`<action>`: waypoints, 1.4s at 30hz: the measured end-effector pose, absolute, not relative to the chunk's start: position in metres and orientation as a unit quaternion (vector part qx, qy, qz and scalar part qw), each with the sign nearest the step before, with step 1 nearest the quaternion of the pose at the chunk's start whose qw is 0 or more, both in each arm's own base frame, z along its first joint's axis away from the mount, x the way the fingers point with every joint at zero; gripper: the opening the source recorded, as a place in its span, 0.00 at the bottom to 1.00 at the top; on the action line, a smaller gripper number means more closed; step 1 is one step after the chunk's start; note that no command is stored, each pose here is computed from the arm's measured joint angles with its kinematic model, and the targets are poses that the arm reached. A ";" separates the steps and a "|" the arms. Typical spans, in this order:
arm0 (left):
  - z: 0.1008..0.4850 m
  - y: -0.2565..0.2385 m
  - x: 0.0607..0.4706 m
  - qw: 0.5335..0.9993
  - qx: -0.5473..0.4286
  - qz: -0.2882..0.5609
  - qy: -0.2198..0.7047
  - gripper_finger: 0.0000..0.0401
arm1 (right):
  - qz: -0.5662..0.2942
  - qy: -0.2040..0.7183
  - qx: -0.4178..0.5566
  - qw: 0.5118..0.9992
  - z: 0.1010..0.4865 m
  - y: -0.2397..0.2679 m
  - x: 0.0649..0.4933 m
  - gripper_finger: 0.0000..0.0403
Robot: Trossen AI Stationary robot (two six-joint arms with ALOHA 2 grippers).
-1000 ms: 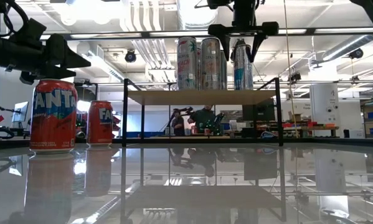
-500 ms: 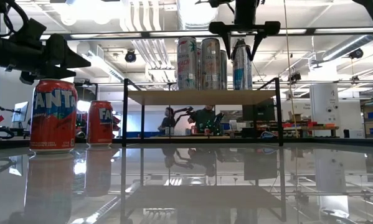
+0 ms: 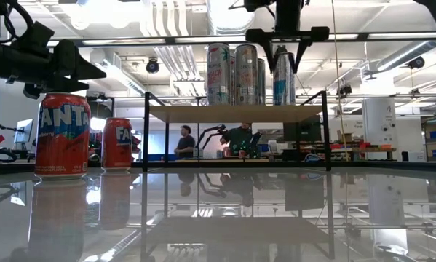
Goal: Place canned beverage on shelf
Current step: Adjust the blue soda can
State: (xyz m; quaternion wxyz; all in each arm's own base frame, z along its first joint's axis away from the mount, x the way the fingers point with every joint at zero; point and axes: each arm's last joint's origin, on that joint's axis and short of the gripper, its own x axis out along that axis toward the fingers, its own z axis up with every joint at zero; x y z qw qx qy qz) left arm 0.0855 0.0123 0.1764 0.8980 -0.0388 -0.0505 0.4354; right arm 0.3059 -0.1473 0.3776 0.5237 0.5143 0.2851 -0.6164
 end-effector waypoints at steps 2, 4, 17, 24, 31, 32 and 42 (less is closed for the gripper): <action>0.176 0.012 0.085 0.898 -0.039 0.435 -0.051 0.99 | -0.617 0.285 0.514 0.523 0.377 -0.147 0.306 0.61; 0.176 0.012 0.085 0.898 -0.039 0.435 -0.050 0.99 | -0.618 0.284 0.514 0.523 0.377 -0.147 0.306 0.60; 0.176 0.012 0.085 0.898 -0.039 0.435 -0.050 0.99 | -0.561 0.362 0.444 0.598 0.388 -0.142 0.296 0.59; 0.177 0.012 0.085 0.898 -0.039 0.435 -0.051 0.99 | -0.533 0.384 0.421 0.626 0.397 -0.136 0.282 0.59; 0.177 0.012 0.085 0.898 -0.039 0.435 -0.051 0.99 | -0.514 0.418 0.386 0.642 0.395 -0.130 0.271 0.59; 0.177 0.012 0.085 0.898 -0.039 0.435 -0.051 0.99 | -0.511 0.425 0.379 0.644 0.393 -0.130 0.271 0.59; 0.177 0.012 0.085 0.898 -0.039 0.435 -0.051 0.99 | -0.481 0.446 0.345 0.671 0.381 -0.134 0.279 0.59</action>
